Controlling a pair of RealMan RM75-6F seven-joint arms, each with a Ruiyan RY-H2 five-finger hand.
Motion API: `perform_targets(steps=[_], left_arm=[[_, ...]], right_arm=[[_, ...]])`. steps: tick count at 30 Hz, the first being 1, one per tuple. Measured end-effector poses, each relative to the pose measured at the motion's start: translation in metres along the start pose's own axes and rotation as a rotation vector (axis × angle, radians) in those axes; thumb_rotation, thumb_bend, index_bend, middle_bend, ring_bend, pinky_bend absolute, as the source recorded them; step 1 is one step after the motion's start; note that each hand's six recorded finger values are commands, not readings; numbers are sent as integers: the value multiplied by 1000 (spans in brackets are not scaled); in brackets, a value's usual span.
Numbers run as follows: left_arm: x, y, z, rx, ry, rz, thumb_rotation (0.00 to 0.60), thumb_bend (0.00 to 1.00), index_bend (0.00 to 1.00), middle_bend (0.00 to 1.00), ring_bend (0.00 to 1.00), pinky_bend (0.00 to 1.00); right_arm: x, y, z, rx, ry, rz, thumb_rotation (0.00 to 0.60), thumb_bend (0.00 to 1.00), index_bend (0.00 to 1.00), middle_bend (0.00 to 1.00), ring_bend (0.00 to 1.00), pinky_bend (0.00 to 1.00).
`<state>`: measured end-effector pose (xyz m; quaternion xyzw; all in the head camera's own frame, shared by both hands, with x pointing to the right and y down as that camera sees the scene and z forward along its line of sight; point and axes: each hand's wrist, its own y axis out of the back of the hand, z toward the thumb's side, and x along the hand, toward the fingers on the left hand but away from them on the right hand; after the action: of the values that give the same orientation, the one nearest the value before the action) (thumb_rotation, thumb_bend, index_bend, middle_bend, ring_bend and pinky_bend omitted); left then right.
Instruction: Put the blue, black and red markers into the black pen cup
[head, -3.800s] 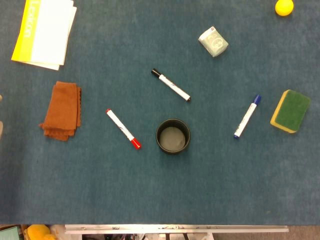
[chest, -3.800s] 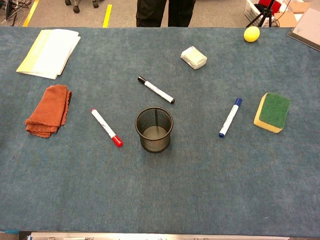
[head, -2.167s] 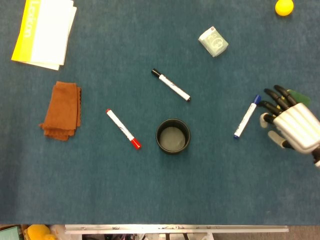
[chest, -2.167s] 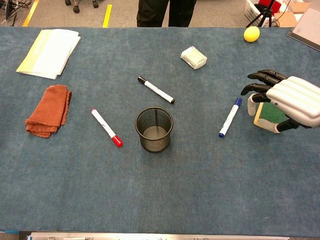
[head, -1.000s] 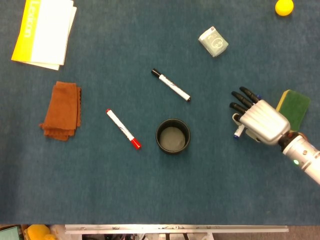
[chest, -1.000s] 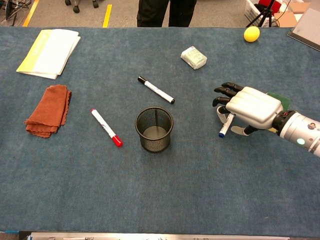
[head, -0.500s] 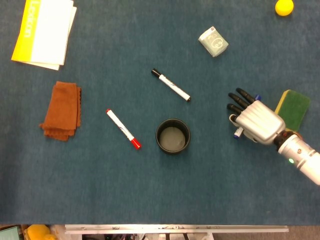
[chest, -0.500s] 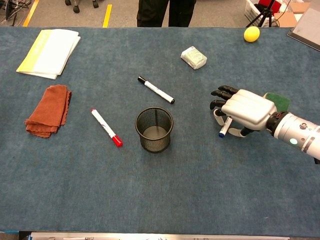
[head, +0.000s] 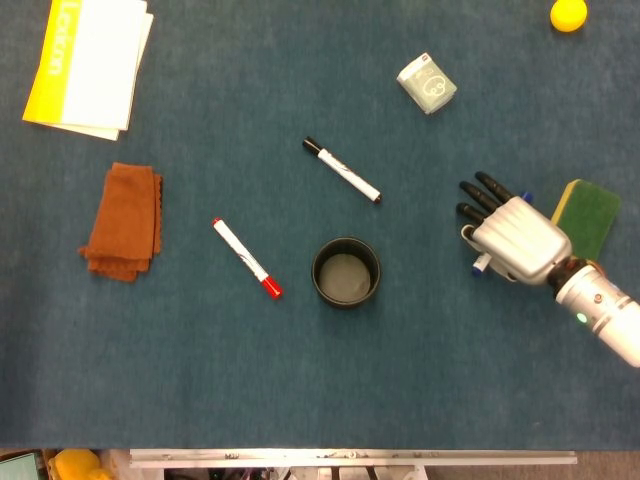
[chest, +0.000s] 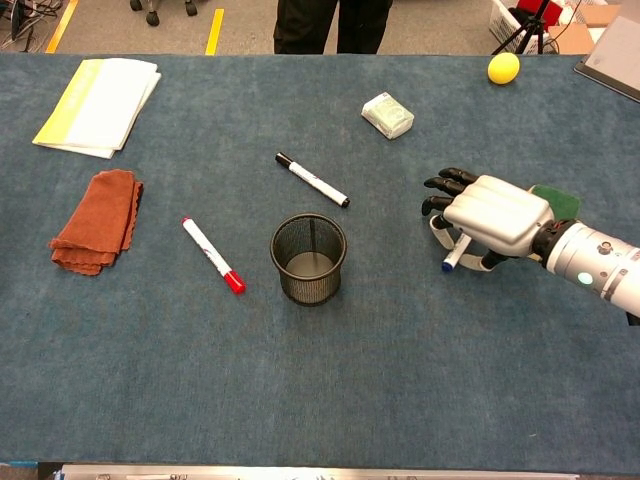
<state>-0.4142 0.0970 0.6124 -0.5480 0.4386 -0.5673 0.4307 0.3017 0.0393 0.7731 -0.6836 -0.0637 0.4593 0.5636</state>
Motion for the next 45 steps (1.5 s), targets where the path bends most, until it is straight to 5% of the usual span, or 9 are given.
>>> perform_targets(steps=[8,21,36,45], left_arm=[[0,2,0,4,0,1,600,331,312,249,173,183],[-3,4,6,13,-9,-1,600,332,312,248,173,183],[-6,4,3,17,1,-2,600,332,312,249,173,183],[-7,4,-2,19,12,-2,600,331,312,248,173,183]], right_arm=[[-2,25,0,-173,-11,-60,600,276,635,268,15,13],[-4,124,12,-646,91,-244,600,276,635,271,15,13],[-19,150,69,-974,292,-174,600,276,635,274,15,13],[-28,156,95,-1085,368,-133,600,275,635,274,15,13]])
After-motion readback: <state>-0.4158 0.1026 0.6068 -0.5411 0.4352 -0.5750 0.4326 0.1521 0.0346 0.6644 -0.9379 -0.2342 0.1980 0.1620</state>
